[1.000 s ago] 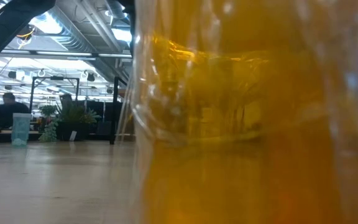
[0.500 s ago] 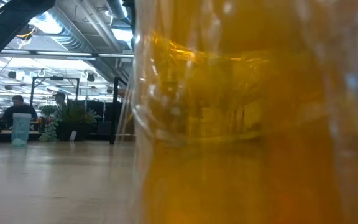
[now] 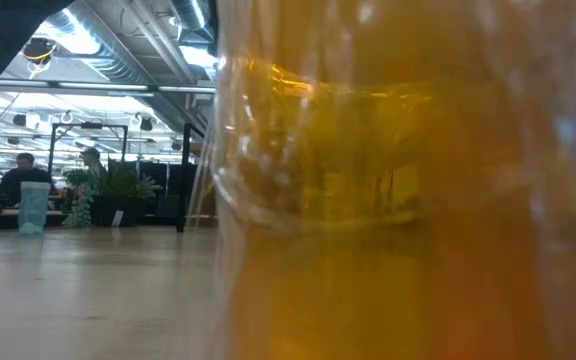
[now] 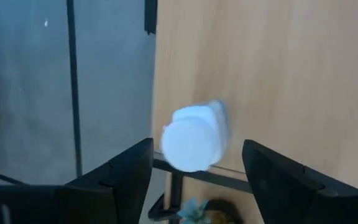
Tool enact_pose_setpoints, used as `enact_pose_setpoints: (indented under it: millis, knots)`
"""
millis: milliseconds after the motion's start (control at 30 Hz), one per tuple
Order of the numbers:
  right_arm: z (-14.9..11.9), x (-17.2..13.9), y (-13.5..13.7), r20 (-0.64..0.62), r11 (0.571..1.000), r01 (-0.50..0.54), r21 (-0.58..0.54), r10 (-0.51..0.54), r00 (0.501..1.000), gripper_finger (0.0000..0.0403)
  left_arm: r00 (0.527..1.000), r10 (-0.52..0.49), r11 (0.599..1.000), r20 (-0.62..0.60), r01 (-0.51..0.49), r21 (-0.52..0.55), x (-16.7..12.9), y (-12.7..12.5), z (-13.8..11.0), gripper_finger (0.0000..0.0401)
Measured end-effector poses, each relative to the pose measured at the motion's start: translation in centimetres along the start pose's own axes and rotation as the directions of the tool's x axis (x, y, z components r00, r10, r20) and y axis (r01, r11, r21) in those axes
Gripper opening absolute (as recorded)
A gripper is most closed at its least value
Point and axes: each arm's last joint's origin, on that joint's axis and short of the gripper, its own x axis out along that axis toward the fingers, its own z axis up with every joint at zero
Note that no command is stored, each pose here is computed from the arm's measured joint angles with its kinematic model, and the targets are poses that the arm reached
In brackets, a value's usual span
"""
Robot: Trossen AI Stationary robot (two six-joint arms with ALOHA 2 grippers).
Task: Pick and place medicine bottles onto shelf by color
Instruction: Put the top left white pill bottle on the shelf
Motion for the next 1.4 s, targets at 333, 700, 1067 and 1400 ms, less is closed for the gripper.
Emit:
enact_pose_setpoints:
  millis: [333,700,1067,1400]
  knots:
    - [0.0,0.0,0.0,0.0,1.0,0.0,0.0,0.0,1.0,0.0039,0.994,-0.099,0.995,-0.034,0.099,0.001,-0.3,-4.1,1.3,0.02]
    - [0.0,0.0,0.0,0.0,1.0,0.0,-0.001,0.0,1.0,0.0039,0.974,-0.185,0.981,-0.135,0.174,-0.085,3.3,-4.1,0.4,0.0105]
    - [0.0,0.0,0.0,0.0,1.0,0.0,-0.002,0.0,1.0,0.0039,0.972,-0.174,0.981,-0.16,0.157,-0.116,5.7,-2.4,-0.8,0.0042]
    - [0.0,0.0,0.0,0.0,1.0,0.0,-0.002,0.0,1.0,0.0039,0.974,-0.152,0.984,-0.171,0.133,-0.118,7.2,-1.6,-1.4,0.0002]
